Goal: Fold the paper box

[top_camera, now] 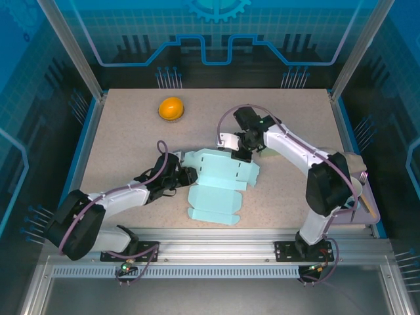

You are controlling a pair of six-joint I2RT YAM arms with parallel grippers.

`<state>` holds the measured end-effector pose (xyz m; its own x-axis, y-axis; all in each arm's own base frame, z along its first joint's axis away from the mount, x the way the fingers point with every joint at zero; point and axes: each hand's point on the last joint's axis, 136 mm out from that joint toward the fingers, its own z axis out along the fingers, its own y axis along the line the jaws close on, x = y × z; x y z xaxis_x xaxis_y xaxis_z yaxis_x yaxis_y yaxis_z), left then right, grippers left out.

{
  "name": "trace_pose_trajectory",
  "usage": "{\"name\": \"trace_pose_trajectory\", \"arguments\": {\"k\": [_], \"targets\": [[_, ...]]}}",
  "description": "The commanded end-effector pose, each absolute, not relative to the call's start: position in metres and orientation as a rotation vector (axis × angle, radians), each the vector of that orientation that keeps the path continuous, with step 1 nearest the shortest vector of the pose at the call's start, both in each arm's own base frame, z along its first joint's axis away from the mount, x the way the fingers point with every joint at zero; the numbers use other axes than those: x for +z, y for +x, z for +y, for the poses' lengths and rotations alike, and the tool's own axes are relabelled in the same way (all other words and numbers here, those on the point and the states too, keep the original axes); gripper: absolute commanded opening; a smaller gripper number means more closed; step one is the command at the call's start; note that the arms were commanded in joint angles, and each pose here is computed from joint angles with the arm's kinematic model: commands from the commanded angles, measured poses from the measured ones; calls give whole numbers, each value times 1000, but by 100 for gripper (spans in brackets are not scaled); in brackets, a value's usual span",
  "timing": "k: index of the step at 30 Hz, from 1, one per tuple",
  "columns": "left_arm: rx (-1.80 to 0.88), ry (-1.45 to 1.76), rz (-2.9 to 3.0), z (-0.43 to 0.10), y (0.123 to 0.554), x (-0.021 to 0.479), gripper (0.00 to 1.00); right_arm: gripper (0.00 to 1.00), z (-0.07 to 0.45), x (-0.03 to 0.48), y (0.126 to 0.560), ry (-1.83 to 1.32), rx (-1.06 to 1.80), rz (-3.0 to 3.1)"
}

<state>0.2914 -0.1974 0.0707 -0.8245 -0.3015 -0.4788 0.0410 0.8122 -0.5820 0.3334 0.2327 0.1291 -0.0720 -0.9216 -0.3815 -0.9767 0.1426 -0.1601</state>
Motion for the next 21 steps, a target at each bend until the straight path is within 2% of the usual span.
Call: {"name": "trace_pose_trajectory", "arguments": {"k": [1,7,12,16,21], "targets": [[-916,-231,2385,-213,297,90,32,0,254,147,330,-1787,193,1888],[-908,-251,2310,-199,294,130,33,0,244,136,330,-1817,-34,1776],[-668,-191,2259,-157,282,165,37,0,241,153,331,-1805,-166,1623],[-465,-258,2214,-110,271,171,37,0,242,161,331,-1793,-292,1471],[-396,-337,2246,-95,264,142,38,0,245,164,331,-1746,-411,1326]]}}
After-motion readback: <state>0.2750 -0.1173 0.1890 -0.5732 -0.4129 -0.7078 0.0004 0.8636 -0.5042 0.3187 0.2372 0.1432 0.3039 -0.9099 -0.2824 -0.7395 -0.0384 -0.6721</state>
